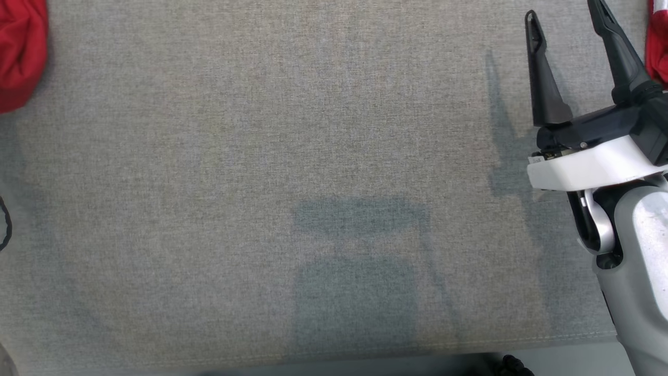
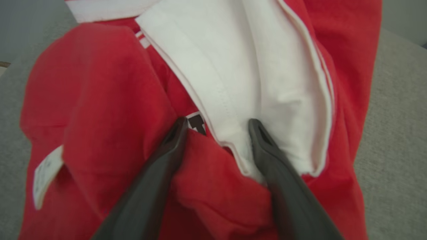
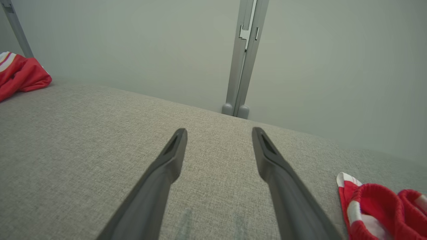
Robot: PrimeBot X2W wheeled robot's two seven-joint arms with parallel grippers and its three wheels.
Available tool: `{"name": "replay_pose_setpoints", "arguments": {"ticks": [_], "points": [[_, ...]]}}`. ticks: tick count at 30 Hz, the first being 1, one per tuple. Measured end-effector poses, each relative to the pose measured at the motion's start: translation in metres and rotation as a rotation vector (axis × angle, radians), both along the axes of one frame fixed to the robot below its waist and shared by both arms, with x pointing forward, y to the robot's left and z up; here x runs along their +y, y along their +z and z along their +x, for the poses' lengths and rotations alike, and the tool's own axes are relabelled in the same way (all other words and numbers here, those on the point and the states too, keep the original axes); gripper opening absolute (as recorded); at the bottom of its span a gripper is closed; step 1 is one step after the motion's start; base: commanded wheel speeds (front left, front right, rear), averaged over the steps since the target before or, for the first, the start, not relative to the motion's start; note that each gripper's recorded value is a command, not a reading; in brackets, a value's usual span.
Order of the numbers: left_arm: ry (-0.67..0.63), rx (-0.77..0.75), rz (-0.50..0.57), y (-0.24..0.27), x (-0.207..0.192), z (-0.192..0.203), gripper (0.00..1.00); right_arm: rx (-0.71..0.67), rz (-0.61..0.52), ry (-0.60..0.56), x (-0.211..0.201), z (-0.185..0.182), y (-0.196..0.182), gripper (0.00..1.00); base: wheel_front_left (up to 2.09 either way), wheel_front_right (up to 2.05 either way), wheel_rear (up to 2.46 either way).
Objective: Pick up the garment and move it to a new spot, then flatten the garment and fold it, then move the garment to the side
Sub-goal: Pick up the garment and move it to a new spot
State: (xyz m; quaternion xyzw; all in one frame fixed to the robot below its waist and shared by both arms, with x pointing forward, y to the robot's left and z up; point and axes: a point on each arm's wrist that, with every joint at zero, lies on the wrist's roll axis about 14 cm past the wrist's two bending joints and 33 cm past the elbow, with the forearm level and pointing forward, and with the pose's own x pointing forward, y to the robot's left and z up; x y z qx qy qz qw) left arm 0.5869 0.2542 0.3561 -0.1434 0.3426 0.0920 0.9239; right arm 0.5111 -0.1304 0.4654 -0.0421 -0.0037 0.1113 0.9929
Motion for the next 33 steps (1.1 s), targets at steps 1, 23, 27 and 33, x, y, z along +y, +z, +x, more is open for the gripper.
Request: {"name": "replay_pose_setpoints", "arguments": {"ticks": [1,23,27,33], "points": [[-0.001,-0.001,-0.001,-0.001,-0.001,0.001,0.02,-0.001,-0.003,-0.004,-0.002,0.0,0.0,1.0,0.0,0.0,0.0],[-0.048,-0.338,0.011,0.086,-0.011,0.035,0.0,-0.044,0.001,-0.009,-0.002,-0.001,0.013,1.0,0.0,0.0,0.0],[-0.12,-0.406,-0.004,0.107,-0.031,0.036,0.0,-0.065,0.016,-0.006,0.002,-0.004,0.022,1.0,0.0,0.0,0.0],[-0.231,-0.498,-0.016,0.143,-0.058,0.032,0.0,-0.094,0.031,-0.022,-0.001,-0.009,0.035,1.0,0.0,0.0,0.0]]}}
